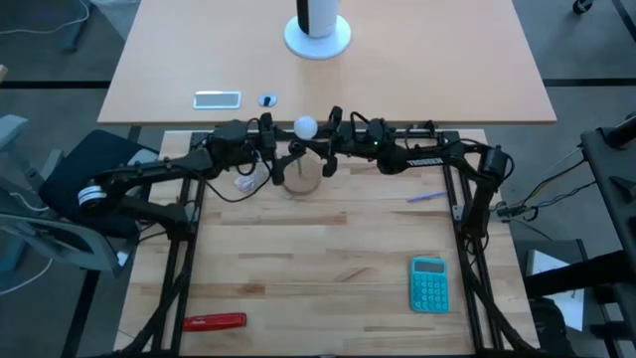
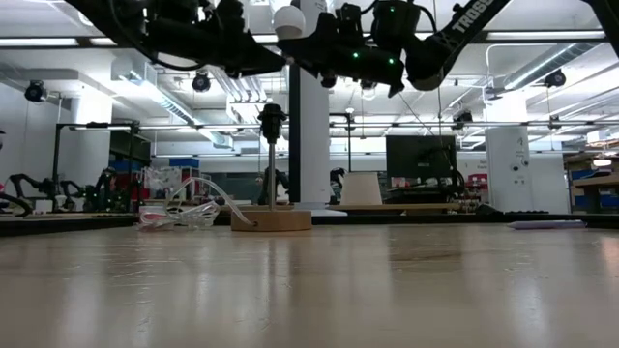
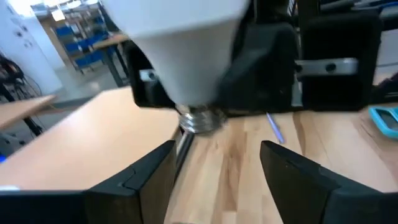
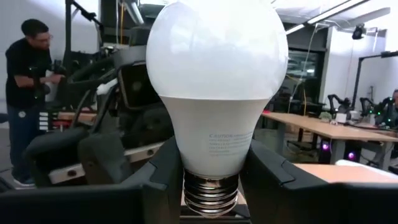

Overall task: Screw lightbulb
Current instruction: Insert the light bulb into the bulb socket

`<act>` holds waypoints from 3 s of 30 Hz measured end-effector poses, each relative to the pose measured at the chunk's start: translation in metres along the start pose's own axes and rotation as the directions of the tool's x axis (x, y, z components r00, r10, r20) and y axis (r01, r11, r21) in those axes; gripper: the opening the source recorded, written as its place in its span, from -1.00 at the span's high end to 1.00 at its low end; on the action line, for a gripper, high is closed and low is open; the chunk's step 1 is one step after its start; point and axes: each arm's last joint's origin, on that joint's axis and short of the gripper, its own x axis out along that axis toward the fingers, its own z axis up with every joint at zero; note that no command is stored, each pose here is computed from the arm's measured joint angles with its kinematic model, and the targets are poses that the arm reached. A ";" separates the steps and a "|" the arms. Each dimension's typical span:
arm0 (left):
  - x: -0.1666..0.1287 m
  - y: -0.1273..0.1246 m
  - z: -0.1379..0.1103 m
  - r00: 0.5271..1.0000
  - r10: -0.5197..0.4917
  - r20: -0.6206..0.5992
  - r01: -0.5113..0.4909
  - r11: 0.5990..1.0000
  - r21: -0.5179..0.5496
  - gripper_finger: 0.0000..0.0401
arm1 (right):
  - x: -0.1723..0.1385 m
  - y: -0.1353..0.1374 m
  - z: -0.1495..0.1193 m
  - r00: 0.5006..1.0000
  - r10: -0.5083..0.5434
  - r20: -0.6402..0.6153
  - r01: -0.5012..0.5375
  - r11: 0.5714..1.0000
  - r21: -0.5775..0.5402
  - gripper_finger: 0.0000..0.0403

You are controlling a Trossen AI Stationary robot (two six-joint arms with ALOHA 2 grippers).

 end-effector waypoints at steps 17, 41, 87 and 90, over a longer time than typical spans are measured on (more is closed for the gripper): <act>0.001 0.001 0.011 0.989 -0.077 0.129 0.090 0.990 -0.105 -0.13 | 0.001 0.012 -0.020 0.997 0.043 -0.057 -0.049 0.994 -0.098 0.45; 0.001 -0.001 0.002 0.990 -0.035 0.139 0.065 0.974 -0.216 0.16 | 0.004 0.021 -0.029 0.993 0.048 -0.110 -0.051 0.998 -0.033 0.20; -0.015 -0.008 -0.022 0.966 0.119 0.230 -0.093 0.988 -0.121 0.18 | -0.002 0.019 0.036 0.989 -0.026 -0.147 0.013 0.996 -0.090 -0.38; -0.008 -0.007 -0.023 0.968 0.117 0.222 -0.088 0.987 -0.133 0.18 | 0.000 0.018 0.038 0.986 -0.025 -0.162 0.010 0.995 -0.096 -0.44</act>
